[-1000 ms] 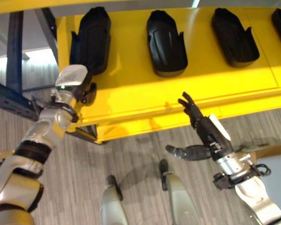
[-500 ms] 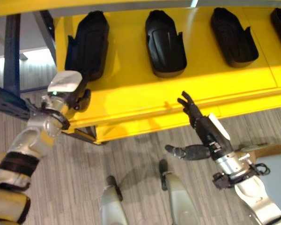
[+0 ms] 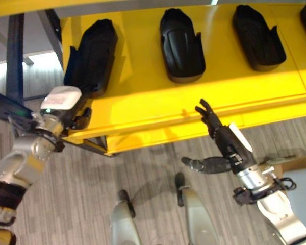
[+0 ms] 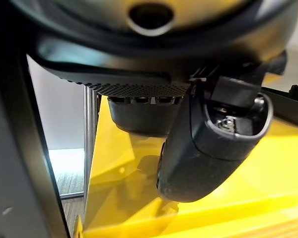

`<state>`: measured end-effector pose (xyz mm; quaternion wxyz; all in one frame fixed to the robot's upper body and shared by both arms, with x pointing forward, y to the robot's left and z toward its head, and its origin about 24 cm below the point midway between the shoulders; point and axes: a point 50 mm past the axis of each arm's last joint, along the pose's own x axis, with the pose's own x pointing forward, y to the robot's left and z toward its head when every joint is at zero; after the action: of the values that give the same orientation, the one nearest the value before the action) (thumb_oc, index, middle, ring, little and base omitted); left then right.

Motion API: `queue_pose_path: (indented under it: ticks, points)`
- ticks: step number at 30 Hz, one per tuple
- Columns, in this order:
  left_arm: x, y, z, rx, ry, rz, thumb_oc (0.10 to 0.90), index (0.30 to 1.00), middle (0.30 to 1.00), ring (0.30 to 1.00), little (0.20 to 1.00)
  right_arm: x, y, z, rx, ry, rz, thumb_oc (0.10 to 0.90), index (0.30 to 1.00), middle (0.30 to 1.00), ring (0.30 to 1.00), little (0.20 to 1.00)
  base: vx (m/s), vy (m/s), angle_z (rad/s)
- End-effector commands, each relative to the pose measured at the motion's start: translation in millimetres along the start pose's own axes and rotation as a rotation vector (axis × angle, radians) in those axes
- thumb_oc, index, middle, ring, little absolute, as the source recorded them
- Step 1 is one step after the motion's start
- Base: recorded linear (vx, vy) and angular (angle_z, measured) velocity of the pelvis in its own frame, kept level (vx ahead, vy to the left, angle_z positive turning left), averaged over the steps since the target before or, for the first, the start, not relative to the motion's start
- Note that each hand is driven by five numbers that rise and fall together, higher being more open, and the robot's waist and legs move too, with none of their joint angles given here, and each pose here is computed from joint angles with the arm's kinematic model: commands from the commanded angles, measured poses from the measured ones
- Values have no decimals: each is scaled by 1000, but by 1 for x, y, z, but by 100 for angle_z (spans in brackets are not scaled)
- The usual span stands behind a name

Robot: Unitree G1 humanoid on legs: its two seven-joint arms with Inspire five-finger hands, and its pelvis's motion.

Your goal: Move parts from the plastic box to the shelf.

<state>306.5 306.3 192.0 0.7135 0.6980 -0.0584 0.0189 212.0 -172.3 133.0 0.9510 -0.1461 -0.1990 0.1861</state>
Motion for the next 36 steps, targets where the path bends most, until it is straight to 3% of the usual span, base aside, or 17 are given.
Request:
queue_pose_path:
  ticks: [1,14,36]
  points:
    - [-7,34,-17,12,51,81,900,1000,1000,1000,1000,10,-11,48,-2,-281,-44,900,1000,1000,1000,1000,0,0,0]
    - [-10,33,0,-158,-26,53,900,1000,1000,1000,1000,7,-11,44,13,-255,-60,900,1000,1000,1000,1000,0,0,0]
    - [-9,51,52,-120,-303,-4,900,1000,1000,1000,1000,4,-12,43,16,-240,-39,900,1000,1000,1000,1000,0,0,0]
